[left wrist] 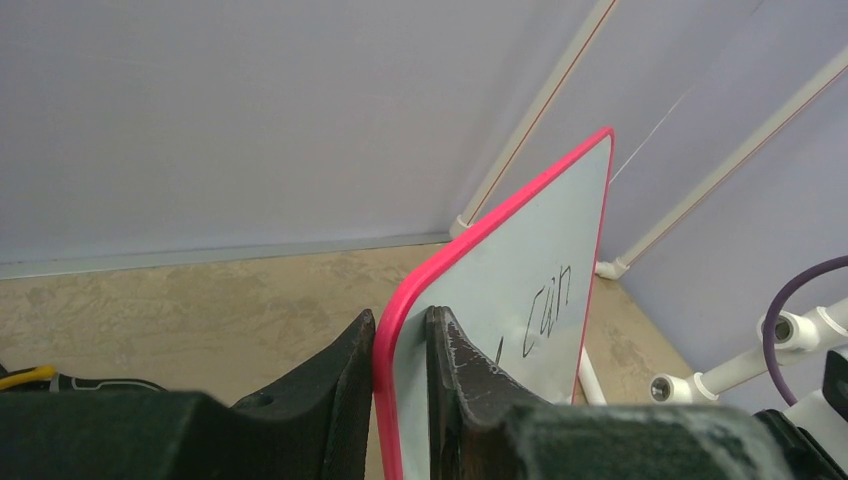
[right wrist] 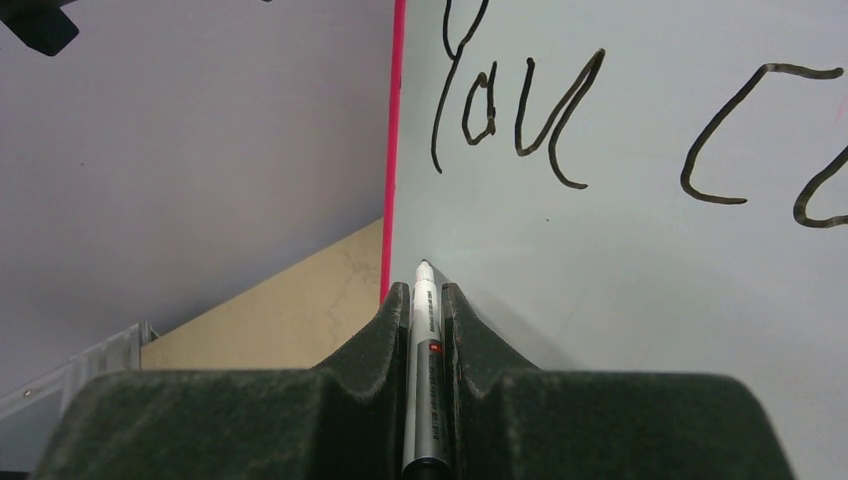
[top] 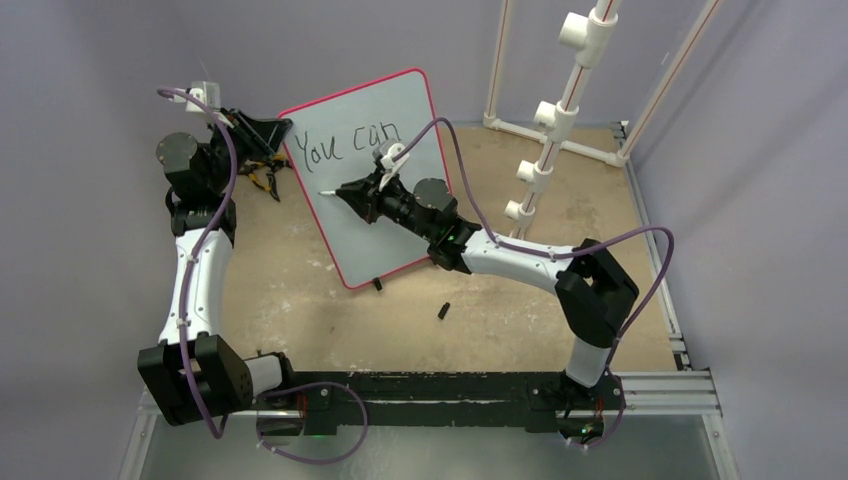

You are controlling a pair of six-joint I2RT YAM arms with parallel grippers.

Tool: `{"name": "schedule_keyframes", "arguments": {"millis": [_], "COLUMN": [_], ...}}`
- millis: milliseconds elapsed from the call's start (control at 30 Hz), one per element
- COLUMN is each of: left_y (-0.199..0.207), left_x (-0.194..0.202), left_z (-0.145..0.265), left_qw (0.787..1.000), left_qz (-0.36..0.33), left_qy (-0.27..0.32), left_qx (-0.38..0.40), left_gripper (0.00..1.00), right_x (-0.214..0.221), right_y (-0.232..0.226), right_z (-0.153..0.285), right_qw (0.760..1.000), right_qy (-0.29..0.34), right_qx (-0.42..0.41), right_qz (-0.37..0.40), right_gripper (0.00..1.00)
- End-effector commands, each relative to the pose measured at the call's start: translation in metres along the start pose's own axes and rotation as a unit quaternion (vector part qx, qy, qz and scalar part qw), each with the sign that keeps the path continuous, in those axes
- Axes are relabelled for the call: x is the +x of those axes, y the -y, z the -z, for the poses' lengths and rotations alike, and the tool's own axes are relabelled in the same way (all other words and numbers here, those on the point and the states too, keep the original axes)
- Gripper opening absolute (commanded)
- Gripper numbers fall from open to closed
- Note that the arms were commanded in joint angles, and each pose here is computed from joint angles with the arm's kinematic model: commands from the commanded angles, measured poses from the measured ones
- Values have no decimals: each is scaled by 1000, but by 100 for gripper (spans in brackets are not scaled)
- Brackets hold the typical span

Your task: Write a sentence on the whiteboard

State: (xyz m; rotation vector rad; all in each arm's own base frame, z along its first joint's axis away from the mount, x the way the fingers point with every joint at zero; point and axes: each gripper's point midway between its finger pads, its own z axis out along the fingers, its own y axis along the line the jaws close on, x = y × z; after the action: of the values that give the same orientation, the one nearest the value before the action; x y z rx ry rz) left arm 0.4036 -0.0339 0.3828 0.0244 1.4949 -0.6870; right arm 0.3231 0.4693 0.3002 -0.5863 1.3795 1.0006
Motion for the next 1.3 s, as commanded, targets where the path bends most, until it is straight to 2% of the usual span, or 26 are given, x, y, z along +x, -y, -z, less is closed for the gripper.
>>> {"name": "schedule_keyframes", "arguments": {"millis": [0, 367, 700, 1267], "left_y": [2, 4, 5, 4], "left_x": [8, 6, 4, 4], "left_z": [2, 3, 4, 4], "left_qw": [1000, 1000, 1000, 1000], "left_qz": [6, 2, 1, -1], "left_qy": [-10, -6, -5, -3], "left_qx": [12, 20, 22, 23], "left_gripper": [21, 20, 20, 19], "right_x": [-25, -2, 16, -29], "right_y": [-2, -4, 5, 8], "right_z": [-10, -11, 5, 11], "right_qw": [999, 1000, 999, 997], "right_qy": [28, -6, -29, 31], "right_qx": [6, 0, 27, 55], "right_qz": [13, 22, 30, 33], "right_gripper": [0, 0, 0, 0]}}
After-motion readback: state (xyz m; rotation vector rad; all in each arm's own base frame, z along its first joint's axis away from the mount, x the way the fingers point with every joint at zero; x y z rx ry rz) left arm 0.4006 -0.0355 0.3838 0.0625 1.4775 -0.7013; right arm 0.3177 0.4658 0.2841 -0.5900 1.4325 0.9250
